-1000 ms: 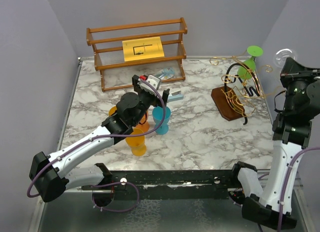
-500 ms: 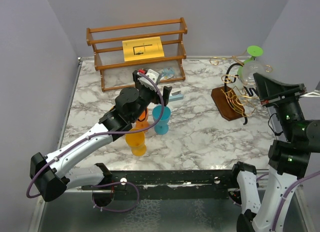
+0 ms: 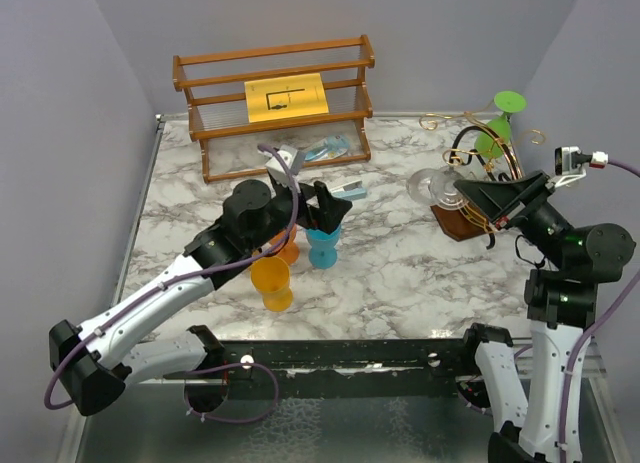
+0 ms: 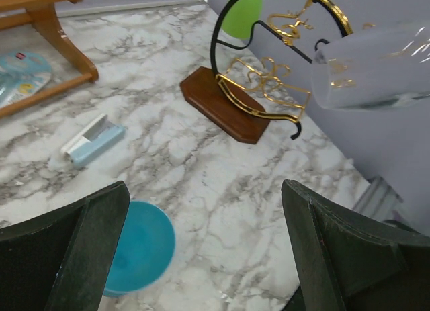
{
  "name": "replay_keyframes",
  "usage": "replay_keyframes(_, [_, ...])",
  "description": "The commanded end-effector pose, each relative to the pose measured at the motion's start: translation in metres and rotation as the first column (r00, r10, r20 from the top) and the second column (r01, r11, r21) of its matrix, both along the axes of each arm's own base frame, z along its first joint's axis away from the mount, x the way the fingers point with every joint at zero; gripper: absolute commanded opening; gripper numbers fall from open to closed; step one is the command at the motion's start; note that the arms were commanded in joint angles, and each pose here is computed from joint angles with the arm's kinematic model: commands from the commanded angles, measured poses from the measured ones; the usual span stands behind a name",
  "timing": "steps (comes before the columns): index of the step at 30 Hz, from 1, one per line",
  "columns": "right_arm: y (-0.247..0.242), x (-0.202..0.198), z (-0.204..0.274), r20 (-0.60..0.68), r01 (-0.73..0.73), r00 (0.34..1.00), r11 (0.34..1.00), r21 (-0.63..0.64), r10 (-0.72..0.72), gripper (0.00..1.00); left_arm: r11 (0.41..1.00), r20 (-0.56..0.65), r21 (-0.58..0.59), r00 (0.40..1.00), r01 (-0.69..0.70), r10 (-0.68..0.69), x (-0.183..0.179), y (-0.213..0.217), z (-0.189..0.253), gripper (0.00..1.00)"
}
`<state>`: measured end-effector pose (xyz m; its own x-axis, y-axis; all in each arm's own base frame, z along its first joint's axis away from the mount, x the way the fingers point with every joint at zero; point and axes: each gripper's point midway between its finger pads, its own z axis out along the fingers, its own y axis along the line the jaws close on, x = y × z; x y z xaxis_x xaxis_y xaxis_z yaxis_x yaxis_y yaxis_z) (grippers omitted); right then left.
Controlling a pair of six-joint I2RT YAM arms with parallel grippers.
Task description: Take the wine glass off the wine glass rack
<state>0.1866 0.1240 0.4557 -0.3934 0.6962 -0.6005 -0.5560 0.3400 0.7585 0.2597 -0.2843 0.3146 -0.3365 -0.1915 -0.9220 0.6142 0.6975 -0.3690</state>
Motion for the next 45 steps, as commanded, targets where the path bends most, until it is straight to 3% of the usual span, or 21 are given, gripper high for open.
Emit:
replay_keyframes(1, [0.018,-0.027,0.014,-0.011,-0.189,0.982,0.978,0.09,0.191,0.01,0.97,-0.057,-0.217,0.991,0.109,-0.124,-0.034,0.003,0.043,0.99])
replay_keyframes(7, [0.021,-0.031,0.009,-0.065,-0.288,0.949,0.929,0.232,0.31,0.01,0.91,-0.037,-0.337,0.962,0.242,-0.27,-0.055,0.002,0.082,0.99])
replay_keyframes(10, [0.019,-0.026,0.005,-0.102,-0.285,0.94,0.916,0.283,0.325,0.01,0.871,-0.086,-0.404,0.936,0.28,-0.341,-0.058,-0.007,0.082,0.99])
replay_keyframes(19, [0.011,-0.016,0.006,-0.114,-0.283,0.926,0.861,0.424,0.36,0.01,0.608,-0.114,-0.708,0.791,0.36,-0.602,-0.079,-0.023,0.08,0.99])
replay_keyframes(32, [0.008,-0.012,-0.004,-0.129,-0.284,0.913,0.831,0.478,0.386,0.01,0.452,-0.053,-0.79,0.688,0.415,-0.724,-0.093,-0.058,0.072,0.94])
replay_keyframes(45, [0.004,-0.002,-0.017,-0.156,-0.244,0.916,0.823,0.513,0.369,0.01,0.255,0.132,-0.832,0.621,0.493,-0.772,-0.117,-0.05,0.102,0.73])
